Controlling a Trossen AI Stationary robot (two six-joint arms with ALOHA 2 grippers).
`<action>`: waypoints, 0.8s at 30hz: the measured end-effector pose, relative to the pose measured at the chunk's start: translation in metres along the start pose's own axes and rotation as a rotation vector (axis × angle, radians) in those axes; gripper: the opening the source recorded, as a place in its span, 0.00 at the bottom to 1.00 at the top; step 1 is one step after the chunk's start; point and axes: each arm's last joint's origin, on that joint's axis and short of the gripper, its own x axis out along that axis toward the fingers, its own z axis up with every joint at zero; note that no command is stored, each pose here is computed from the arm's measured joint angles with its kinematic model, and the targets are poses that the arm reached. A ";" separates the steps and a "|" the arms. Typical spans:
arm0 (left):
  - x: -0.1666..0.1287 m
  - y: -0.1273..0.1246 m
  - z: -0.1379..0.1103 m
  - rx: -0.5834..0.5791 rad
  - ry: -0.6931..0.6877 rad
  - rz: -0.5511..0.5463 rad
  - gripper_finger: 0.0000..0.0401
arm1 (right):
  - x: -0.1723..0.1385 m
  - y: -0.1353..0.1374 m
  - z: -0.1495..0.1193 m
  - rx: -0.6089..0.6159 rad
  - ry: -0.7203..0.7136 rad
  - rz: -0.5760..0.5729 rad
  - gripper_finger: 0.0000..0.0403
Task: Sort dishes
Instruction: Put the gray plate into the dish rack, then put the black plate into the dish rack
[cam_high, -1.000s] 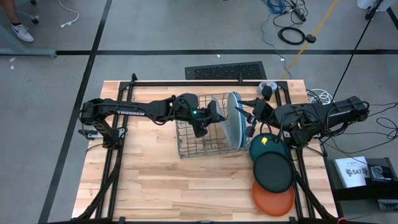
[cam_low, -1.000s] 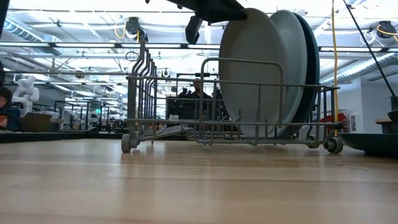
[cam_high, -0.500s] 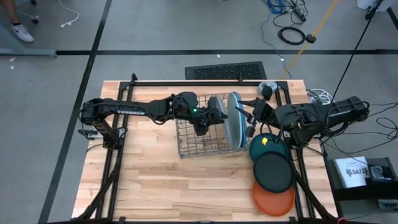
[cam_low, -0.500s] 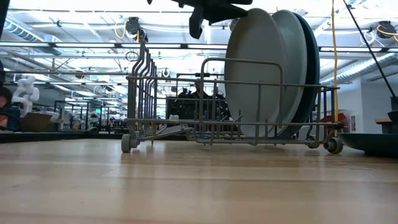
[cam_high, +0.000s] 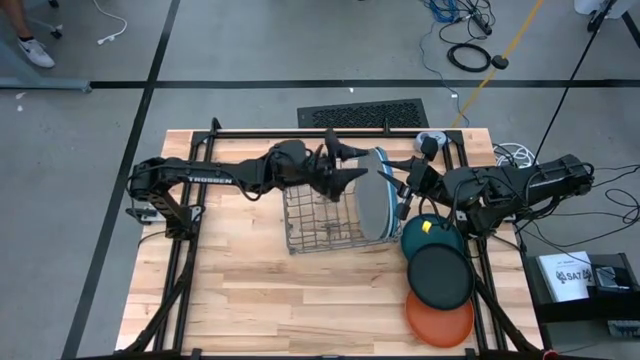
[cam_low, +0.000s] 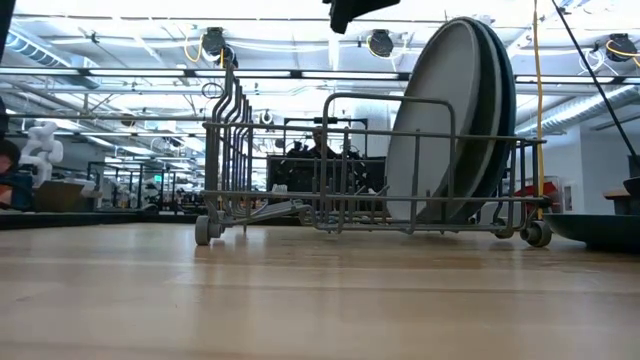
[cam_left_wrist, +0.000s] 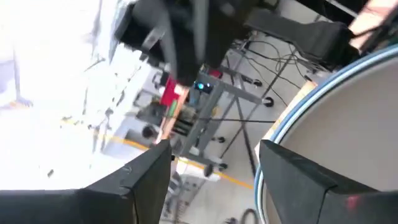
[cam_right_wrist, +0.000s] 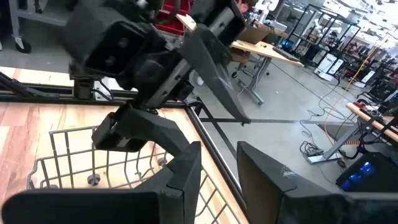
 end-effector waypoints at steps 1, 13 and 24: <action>0.000 0.000 -0.001 -0.031 0.006 0.000 0.60 | 0.000 0.000 0.000 0.000 0.000 0.000 0.24; -0.044 0.026 0.047 -0.190 0.282 0.246 0.60 | 0.000 0.000 0.000 -0.002 0.003 0.000 0.24; -0.177 0.047 0.070 -0.754 0.161 0.141 0.60 | 0.000 0.000 0.001 0.030 -0.004 -0.006 0.24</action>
